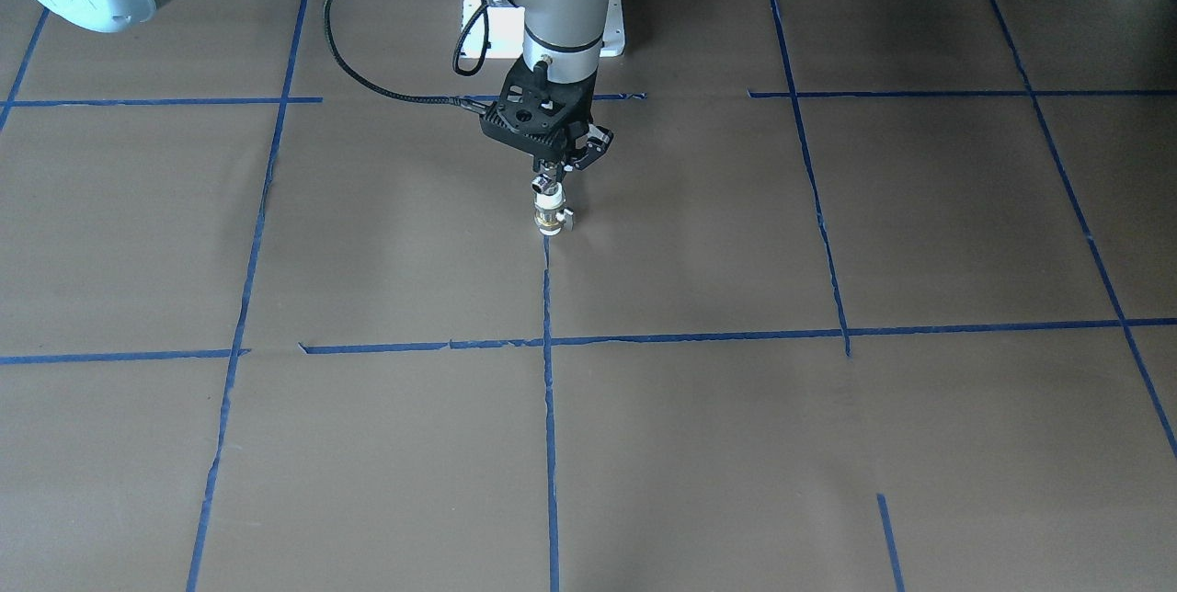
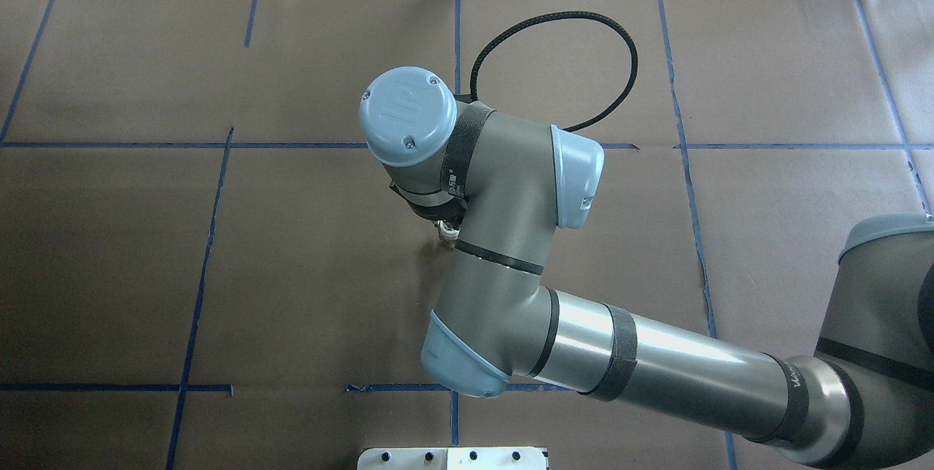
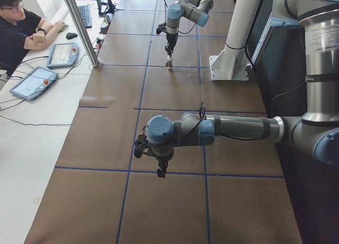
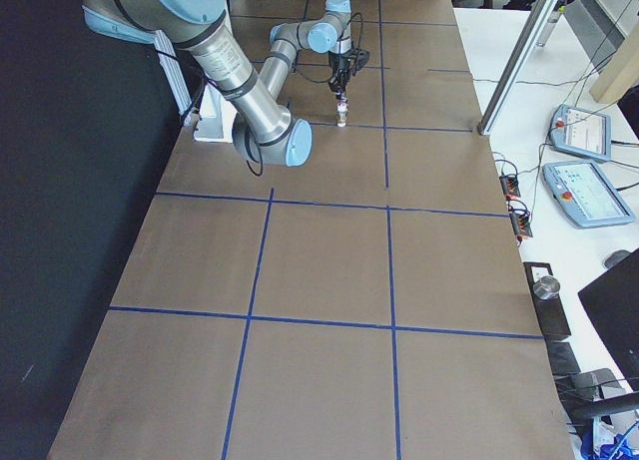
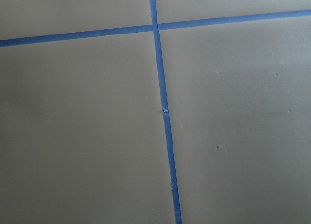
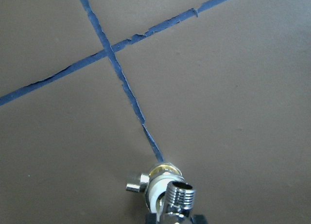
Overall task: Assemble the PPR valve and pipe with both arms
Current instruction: 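Lower the chrome tee onto the valve top and press it in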
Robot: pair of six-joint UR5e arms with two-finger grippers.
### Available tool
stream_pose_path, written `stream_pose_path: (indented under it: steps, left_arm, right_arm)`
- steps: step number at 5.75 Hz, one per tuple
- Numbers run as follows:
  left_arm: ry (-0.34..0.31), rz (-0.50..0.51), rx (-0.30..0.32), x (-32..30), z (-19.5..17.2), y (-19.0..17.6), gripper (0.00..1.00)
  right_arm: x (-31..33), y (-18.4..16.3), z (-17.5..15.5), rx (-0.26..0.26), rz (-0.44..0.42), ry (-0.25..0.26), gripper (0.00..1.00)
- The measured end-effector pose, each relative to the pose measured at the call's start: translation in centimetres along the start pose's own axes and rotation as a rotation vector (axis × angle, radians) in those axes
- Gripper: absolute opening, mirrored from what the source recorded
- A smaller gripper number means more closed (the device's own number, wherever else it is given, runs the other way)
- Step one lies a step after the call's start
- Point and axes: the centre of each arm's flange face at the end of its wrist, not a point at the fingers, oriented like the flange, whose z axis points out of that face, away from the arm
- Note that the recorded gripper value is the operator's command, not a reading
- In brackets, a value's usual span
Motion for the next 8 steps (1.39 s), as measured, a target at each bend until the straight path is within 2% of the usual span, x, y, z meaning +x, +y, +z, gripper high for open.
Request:
stream_pose_path:
  steps: [1, 2, 3, 4, 8]
  left_arm:
    - [0.000, 0.000, 0.000, 0.0, 0.0, 0.0, 1.00]
    - [0.000, 0.000, 0.000, 0.0, 0.0, 0.0, 1.00]
    - [0.000, 0.000, 0.000, 0.0, 0.0, 0.0, 1.00]
    - [0.000, -0.001, -0.001, -0.1, 0.1, 0.0, 1.00]
    - [-0.001, -0.003, -0.004, -0.2, 0.2, 0.1, 1.00]
  right_arm:
    - [0.0, -0.1, 0.3, 0.001, 0.000, 0.005, 0.01]
    - [-0.1, -0.2, 0.8, 0.007, -0.001, 0.003, 0.07]
    - [-0.3, -0.4, 1.3, 0.016, 0.000, -0.002, 0.33]
    - [-0.4, -0.5, 1.6, 0.019, 0.001, -0.003, 0.99]
    - [-0.5, -1.0, 1.1, 0.019, -0.052, -0.012, 1.00]
